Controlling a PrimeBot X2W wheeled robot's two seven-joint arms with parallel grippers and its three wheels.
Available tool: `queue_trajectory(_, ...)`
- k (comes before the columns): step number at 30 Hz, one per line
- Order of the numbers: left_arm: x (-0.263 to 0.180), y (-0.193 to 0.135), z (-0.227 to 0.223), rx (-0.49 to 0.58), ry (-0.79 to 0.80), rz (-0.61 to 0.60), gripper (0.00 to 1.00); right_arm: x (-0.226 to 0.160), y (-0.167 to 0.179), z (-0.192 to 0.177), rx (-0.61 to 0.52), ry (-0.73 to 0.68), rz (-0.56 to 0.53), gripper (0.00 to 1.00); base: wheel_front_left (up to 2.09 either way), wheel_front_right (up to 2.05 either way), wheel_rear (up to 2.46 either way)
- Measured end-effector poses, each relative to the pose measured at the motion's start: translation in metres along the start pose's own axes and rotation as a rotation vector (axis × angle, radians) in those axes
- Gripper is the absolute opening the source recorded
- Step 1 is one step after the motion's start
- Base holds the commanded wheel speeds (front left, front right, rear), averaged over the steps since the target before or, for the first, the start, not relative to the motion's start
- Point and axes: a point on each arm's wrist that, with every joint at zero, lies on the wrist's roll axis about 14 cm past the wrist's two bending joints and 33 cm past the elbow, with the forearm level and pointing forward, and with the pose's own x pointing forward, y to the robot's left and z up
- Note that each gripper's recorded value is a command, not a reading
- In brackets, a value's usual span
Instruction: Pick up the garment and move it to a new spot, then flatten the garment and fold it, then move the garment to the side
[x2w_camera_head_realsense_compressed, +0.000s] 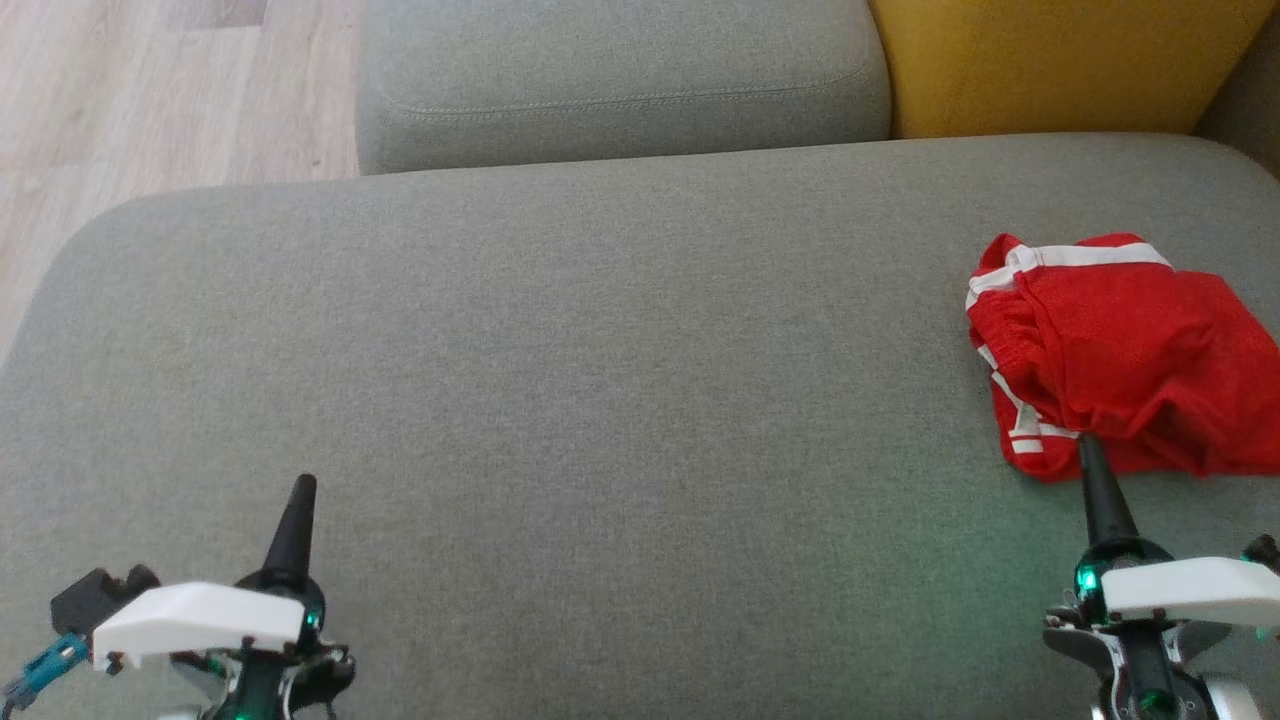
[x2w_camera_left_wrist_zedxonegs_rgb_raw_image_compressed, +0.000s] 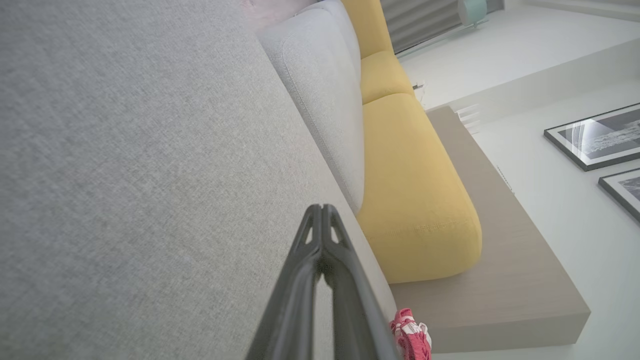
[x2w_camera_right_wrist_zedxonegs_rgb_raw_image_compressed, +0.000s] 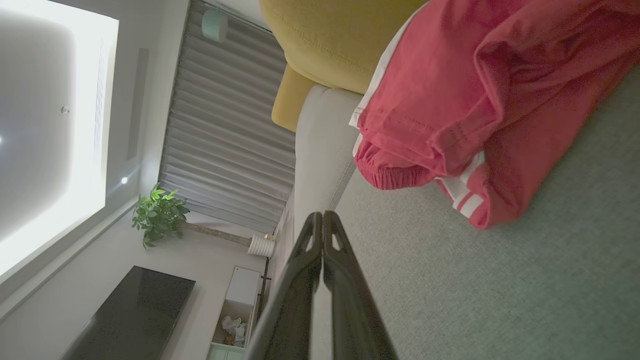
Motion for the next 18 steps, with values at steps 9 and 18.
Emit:
queue_trajectory(9,0.003,-0.001,0.003,-0.103,-0.004,-0.012,0.0,0.002,-0.005,0.005,0.106,-0.022,-0.013,0.0,0.0,0.0,0.0)
queue_trajectory(18,0.008,-0.008,0.008,-0.212,-0.019,-0.043,0.0,0.005,-0.006,0.011,0.211,-0.047,-0.01,0.0,0.0,0.0,0.0)
